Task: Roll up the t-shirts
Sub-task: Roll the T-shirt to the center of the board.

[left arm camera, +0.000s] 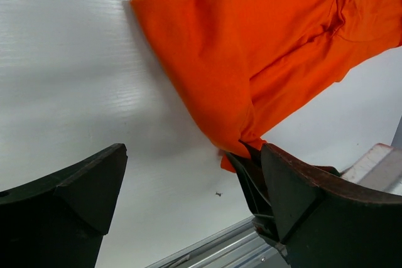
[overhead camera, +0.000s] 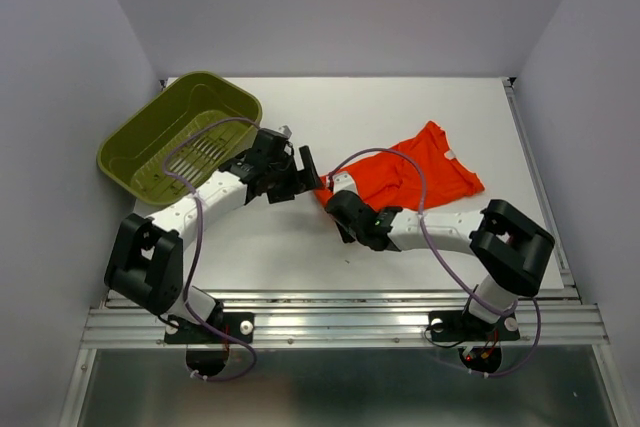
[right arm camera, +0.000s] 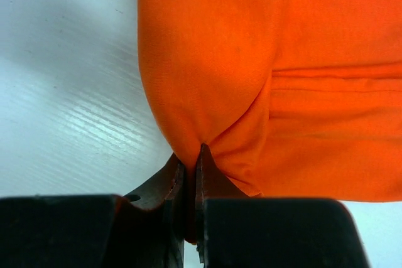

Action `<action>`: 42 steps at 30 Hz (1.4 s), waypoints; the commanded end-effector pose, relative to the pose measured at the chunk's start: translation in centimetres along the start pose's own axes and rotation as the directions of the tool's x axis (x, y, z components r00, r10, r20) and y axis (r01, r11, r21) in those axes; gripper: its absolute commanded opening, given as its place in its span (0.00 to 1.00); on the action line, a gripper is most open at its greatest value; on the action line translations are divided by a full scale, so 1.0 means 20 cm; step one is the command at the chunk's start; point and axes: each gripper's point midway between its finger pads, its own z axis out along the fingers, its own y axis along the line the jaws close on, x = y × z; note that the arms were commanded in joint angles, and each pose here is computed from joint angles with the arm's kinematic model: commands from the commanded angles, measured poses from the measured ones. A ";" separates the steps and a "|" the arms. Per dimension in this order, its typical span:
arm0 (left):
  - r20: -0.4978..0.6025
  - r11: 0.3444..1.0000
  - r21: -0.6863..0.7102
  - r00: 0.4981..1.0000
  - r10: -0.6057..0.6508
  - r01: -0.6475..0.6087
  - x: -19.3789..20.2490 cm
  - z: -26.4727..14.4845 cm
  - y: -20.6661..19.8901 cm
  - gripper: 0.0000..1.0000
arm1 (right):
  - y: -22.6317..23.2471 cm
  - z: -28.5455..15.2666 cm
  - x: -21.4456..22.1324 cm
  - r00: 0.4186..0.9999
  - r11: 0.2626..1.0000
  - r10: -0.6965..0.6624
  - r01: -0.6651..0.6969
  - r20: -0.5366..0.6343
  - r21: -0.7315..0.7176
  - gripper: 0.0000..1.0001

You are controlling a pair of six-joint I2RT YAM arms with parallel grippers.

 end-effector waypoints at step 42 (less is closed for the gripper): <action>-0.067 1.000 0.010 0.998 0.002 -0.001 0.06 0.44 0.02 0.00 | 0.00 -0.10 -0.13 0.998 0.998 0.027 -0.024 0.048 -0.062 0.73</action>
